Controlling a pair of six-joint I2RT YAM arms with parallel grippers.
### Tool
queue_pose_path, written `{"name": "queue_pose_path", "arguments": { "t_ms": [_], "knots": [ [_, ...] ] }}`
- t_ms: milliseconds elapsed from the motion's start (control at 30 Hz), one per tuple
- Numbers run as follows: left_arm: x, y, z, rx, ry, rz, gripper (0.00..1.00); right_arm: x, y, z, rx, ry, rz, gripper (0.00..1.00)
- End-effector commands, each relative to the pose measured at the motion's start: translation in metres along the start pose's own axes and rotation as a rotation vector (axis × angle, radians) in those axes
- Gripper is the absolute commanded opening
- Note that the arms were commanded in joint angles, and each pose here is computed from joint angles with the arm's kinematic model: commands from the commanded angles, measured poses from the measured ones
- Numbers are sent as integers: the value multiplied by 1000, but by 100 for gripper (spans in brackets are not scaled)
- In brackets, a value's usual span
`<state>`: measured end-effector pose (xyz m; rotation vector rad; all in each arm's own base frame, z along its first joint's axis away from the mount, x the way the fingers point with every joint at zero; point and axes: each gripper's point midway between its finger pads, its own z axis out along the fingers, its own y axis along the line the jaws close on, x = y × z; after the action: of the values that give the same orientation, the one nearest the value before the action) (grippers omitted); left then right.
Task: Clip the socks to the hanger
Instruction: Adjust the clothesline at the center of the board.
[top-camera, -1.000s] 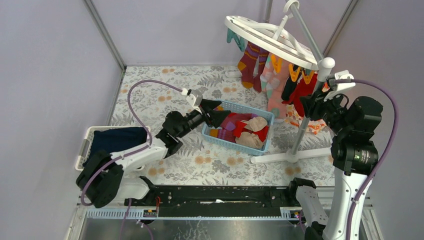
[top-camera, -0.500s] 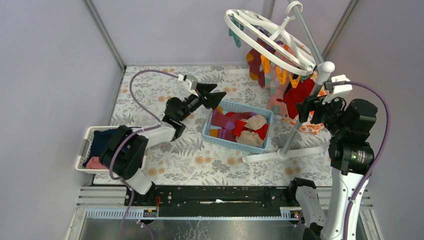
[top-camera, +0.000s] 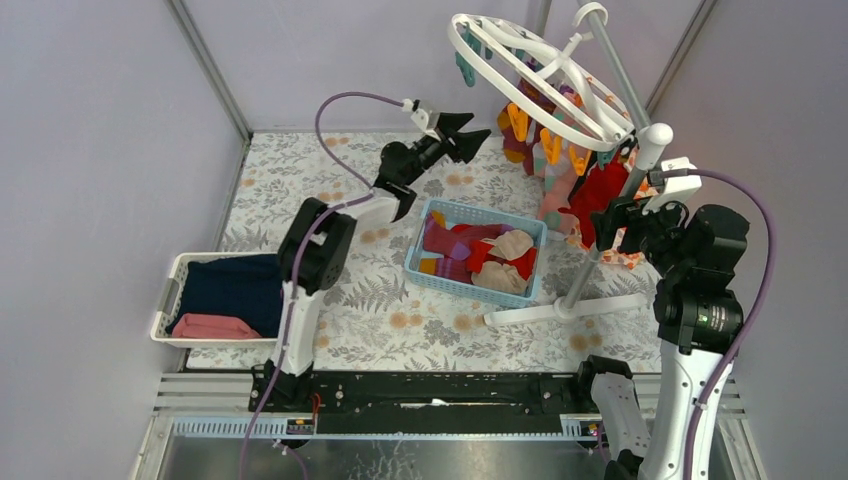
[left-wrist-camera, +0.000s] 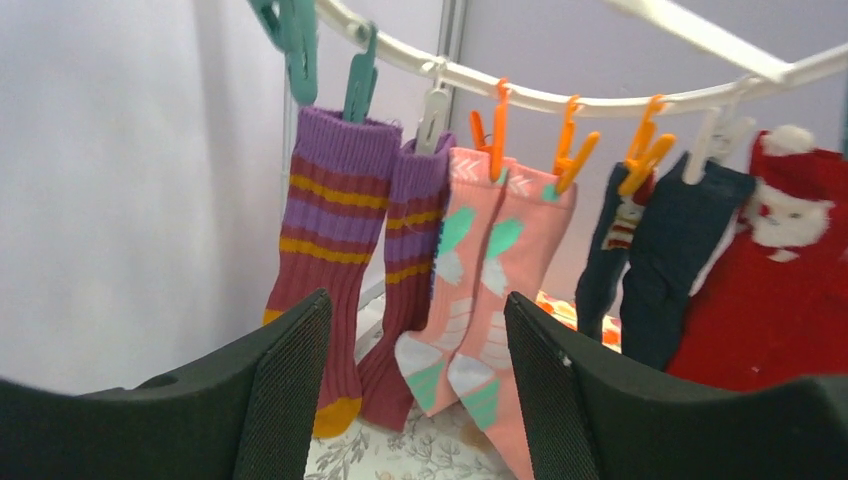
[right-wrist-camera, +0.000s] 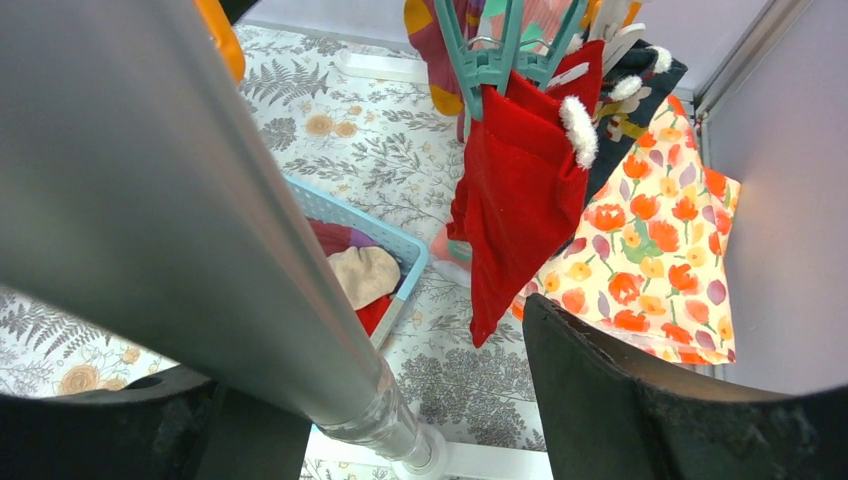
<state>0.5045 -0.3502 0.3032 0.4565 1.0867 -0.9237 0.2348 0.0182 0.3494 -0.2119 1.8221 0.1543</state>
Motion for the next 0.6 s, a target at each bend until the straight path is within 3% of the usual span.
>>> {"name": "queue_pose_path", "arguments": {
  "t_ms": [0,133,233,433,567],
  "knots": [
    [11,25,26,-36,-97,-64,67,-2,4,5,-38,-11,16,77],
    [28,37,52,-43,-145,-197,66,1,2,9,-37,4,16,76],
    [33,35,56,-10,-204,-236,66,-2,-3,8,-15,5,1,68],
    [-1,44,24,3,-305,-318,67,-13,-26,-2,115,7,-57,64],
    [-33,52,-1,-10,-338,-299,68,-13,-36,-8,178,9,-87,60]
  ]
}}
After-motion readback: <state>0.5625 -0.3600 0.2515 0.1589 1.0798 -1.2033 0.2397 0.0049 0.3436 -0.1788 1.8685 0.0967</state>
